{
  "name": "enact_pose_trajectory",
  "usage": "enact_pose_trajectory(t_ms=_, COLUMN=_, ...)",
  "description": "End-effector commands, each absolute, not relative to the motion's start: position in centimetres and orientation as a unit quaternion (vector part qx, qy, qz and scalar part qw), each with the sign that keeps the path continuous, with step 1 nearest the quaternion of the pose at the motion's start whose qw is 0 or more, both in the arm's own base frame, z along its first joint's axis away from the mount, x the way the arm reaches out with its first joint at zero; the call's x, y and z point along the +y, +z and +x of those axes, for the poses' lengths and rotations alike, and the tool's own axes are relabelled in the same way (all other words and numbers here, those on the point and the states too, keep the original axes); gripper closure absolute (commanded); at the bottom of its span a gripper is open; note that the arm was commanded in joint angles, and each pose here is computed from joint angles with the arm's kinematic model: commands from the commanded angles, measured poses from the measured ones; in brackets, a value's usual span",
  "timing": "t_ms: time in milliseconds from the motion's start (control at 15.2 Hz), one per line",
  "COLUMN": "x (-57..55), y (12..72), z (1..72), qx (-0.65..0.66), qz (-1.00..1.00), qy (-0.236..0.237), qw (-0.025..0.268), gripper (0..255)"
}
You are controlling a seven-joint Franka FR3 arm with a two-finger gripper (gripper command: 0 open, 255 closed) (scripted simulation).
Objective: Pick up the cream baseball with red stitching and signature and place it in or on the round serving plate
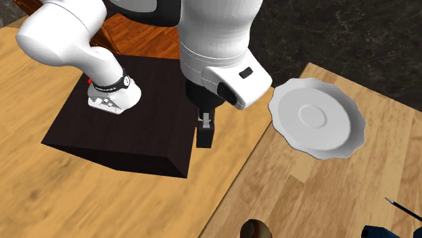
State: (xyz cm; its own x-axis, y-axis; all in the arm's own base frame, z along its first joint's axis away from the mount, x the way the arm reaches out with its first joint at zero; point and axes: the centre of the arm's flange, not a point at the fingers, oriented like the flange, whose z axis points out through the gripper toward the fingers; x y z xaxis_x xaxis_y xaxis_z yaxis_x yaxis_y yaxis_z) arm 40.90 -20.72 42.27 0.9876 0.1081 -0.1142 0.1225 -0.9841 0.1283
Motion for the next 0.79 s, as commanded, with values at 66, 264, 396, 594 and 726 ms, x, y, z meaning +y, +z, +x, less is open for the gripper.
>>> enact_pose_trajectory(t_ms=66, x=-23.7, y=40.8, z=42.7, qx=0.060, qz=0.994, qy=-0.046, qw=0.081, gripper=0)
enact_pose_trajectory(t_ms=264, x=-26.6, y=39.7, z=44.3, qx=0.061, qz=0.993, qy=-0.040, qw=0.094, gripper=0)
enact_pose_trajectory(t_ms=396, x=-28.6, y=39.0, z=45.5, qx=0.062, qz=0.992, qy=-0.035, qw=0.103, gripper=0)
enact_pose_trajectory(t_ms=594, x=-31.5, y=38.1, z=47.2, qx=0.063, qz=0.991, qy=-0.029, qw=0.115, gripper=0)
enact_pose_trajectory(t_ms=726, x=-33.5, y=37.5, z=48.4, qx=0.063, qz=0.990, qy=-0.024, qw=0.124, gripper=0)
